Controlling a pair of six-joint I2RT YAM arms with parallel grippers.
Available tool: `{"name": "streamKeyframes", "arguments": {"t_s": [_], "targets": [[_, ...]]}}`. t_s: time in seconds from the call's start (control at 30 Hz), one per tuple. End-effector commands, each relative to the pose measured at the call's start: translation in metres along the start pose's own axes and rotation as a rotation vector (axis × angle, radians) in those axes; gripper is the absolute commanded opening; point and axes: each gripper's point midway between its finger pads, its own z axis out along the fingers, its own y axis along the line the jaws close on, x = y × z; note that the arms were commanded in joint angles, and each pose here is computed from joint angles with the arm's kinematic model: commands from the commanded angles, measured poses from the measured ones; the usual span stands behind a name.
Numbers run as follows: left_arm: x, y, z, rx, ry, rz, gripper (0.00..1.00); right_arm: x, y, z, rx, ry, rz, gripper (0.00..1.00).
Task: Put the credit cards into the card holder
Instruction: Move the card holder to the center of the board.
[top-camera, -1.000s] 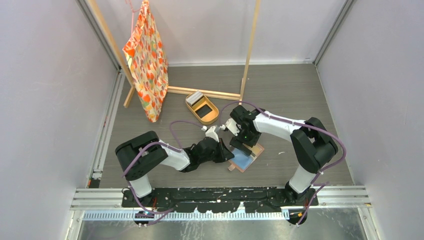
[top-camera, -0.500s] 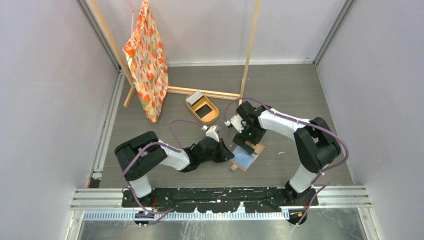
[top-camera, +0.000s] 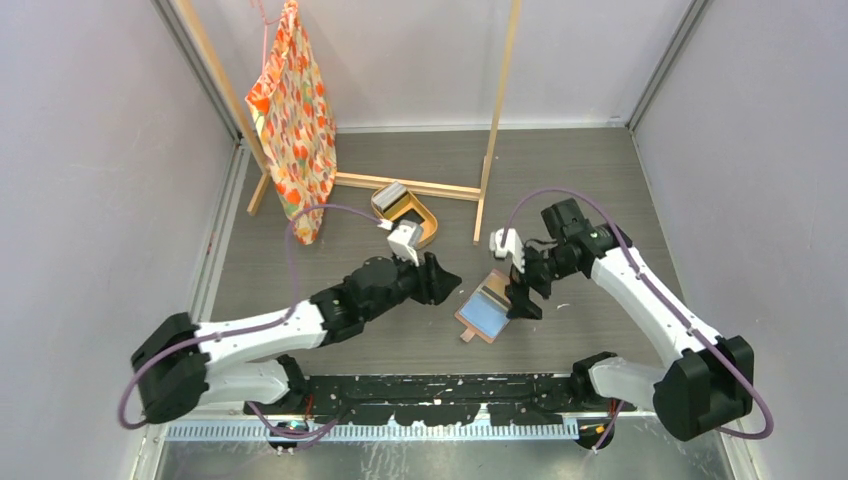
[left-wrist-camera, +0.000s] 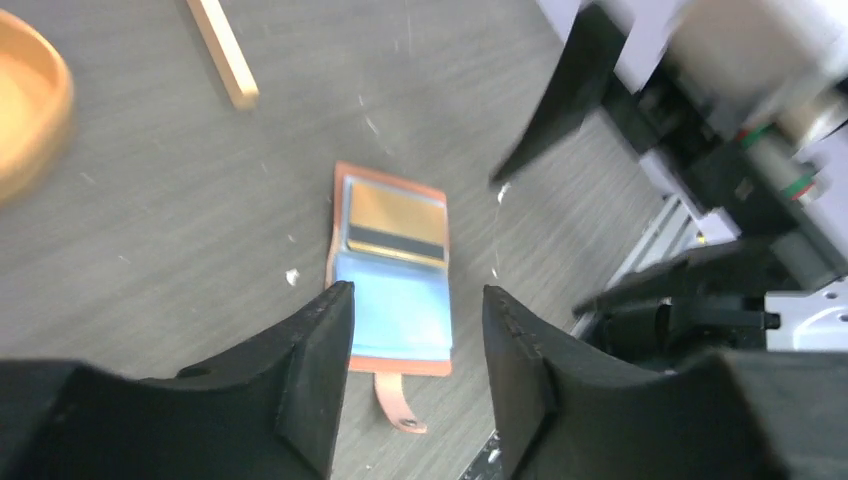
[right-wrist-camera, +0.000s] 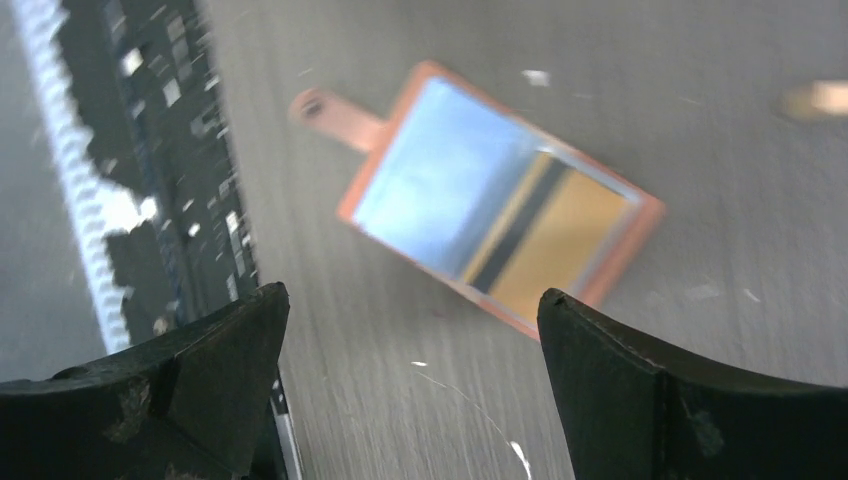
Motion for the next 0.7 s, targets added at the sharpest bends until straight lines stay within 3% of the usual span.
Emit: {"name": "streamKeyframes", "arguments": {"t_s": [0.0, 0.07, 0.17, 0.33, 0.47, 0.67], "targets": [[-0.032, 0.026, -0.033, -0.114, -0.114, 0.215, 0.68, 0.018, 0.053, 0.008, -0.298, -0.075, -0.295, 0.93], [-0.043, 0.037, -0.047, -0.157, -0.178, 0.215, 0.97, 0.023, 0.053, 0.013, -0.302, -0.057, -0.315, 0.73], [-0.049, 0.047, -0.062, -0.159, -0.226, 0.202, 1.00, 0.036, 0.059, 0.022, -0.343, 0.002, -0.377, 0.46], [-0.047, 0.062, -0.075, -0.187, -0.220, 0.163, 0.99, 0.069, 0.054, 0.046, -0.400, 0.244, -0.448, 0.11], [-0.041, 0.067, -0.078, -0.189, -0.232, 0.122, 0.97, 0.086, 0.041, 0.068, -0.362, 0.406, -0.448, 0.04], [-0.035, 0.072, -0.081, -0.190, -0.240, 0.087, 0.96, 0.092, 0.030, 0.092, -0.290, 0.506, -0.452, 0.01]]}}
